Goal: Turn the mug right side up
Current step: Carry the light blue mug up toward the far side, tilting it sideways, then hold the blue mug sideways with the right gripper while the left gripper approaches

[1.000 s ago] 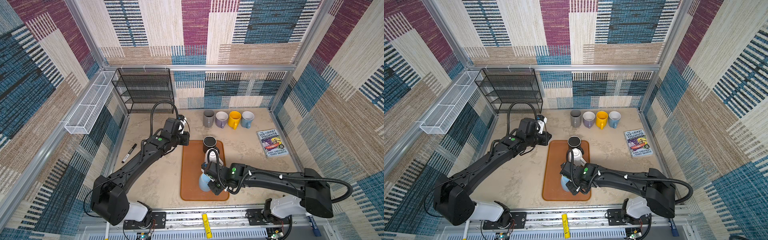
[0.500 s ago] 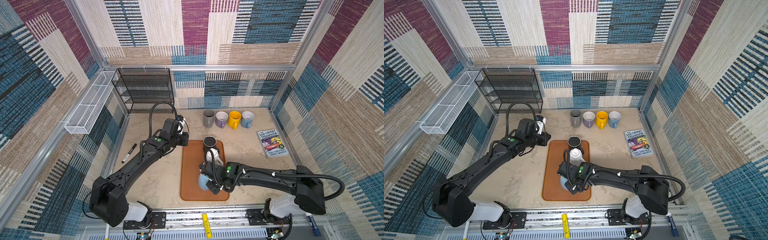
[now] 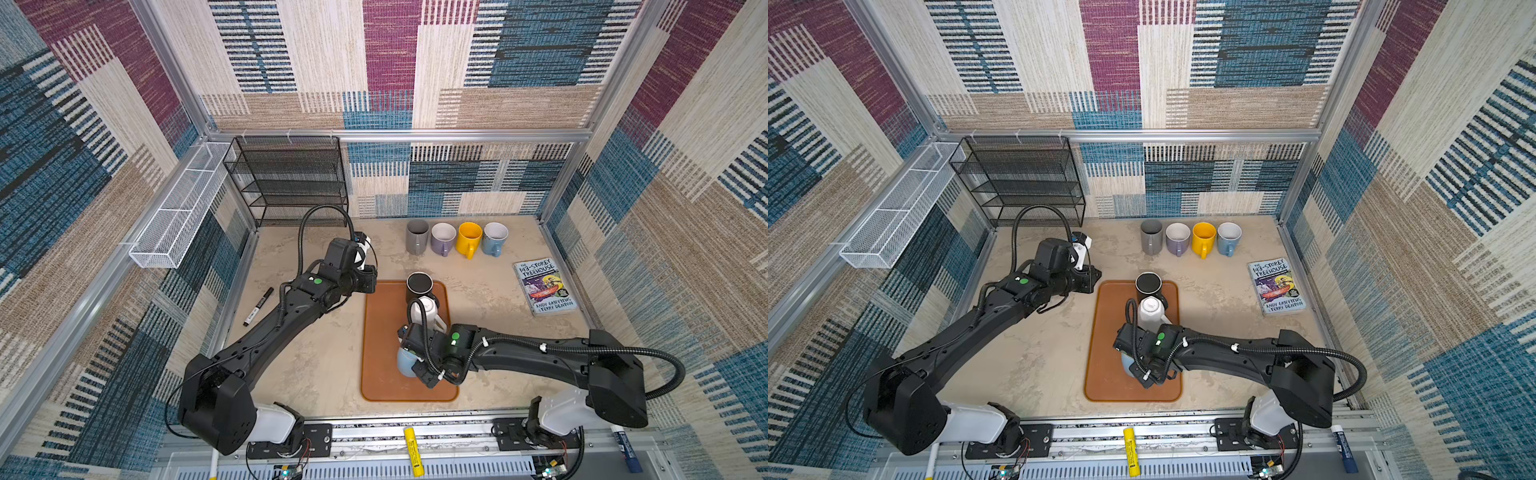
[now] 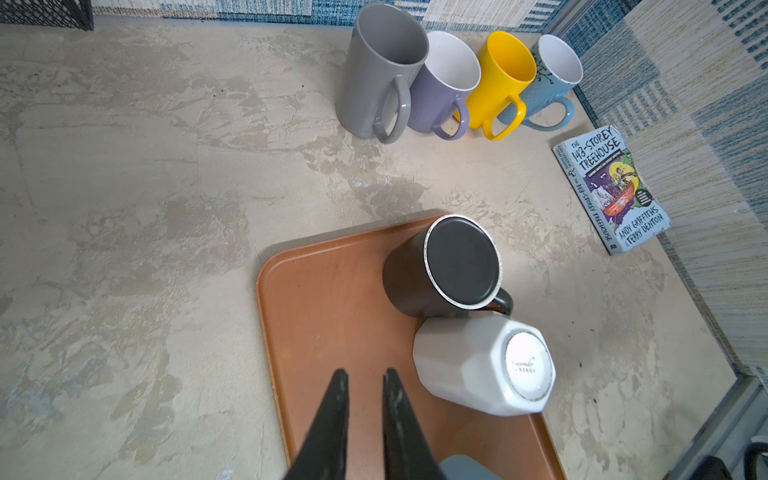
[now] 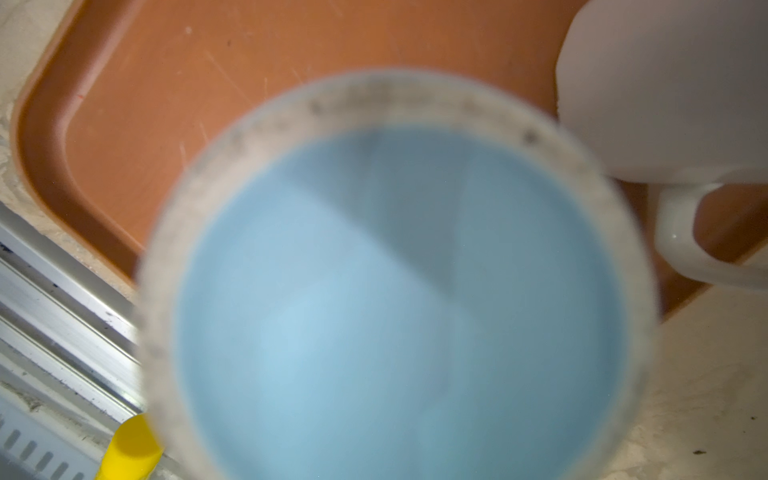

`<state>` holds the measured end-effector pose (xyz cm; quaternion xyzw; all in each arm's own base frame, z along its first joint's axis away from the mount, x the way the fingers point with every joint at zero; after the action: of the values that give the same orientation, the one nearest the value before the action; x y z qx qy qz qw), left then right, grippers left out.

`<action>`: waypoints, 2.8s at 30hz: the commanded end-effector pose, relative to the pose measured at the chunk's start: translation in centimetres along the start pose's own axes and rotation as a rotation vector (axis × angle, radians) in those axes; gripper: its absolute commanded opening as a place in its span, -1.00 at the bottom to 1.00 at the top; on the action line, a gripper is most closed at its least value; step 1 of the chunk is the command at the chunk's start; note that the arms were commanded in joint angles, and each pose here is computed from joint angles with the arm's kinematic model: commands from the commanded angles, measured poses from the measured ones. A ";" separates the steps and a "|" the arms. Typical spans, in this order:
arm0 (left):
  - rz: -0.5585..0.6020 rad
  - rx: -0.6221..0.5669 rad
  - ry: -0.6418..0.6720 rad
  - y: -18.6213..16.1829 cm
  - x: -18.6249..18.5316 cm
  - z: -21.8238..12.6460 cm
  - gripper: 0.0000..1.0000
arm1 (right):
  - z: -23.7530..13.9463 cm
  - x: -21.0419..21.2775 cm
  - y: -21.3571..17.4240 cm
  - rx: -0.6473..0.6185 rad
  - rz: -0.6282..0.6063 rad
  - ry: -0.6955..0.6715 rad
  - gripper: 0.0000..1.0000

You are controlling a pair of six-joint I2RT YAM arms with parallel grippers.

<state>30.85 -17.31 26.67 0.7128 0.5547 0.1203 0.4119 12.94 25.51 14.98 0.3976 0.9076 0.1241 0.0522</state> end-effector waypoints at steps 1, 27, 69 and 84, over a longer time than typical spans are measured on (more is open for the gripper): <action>0.012 -0.024 -0.011 0.3 -0.1 -0.3 -0.64 | -0.8 -0.1 1.0 -0.084 0.020 -0.012 -0.73; -0.023 -0.105 -0.028 0.9 -0.3 -3.3 -0.63 | -9.1 -3.9 8.1 -0.793 0.103 0.292 -0.96; 0.022 -0.324 -0.567 2.7 -5.0 -7.4 -0.35 | -19.8 -12.2 13.7 -1.206 -0.061 0.658 -0.99; 0.093 -0.417 -0.784 2.4 -6.4 -9.3 -0.36 | -21.1 -10.8 12.8 -1.229 -0.202 0.810 -0.98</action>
<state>24.81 -18.87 34.79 0.6466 0.3164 -0.0234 0.6937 26.22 22.17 36.86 0.1945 0.6701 0.7134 -0.0646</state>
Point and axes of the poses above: each gripper's point midway between its finger pads, its own z axis out along the fingers, its own x axis along the line the jaws close on, y = z × x, the point moved 8 cm from there along -z, back along the fingers, and after that the axes turned 1 degree about z, right-handed, at the moved point
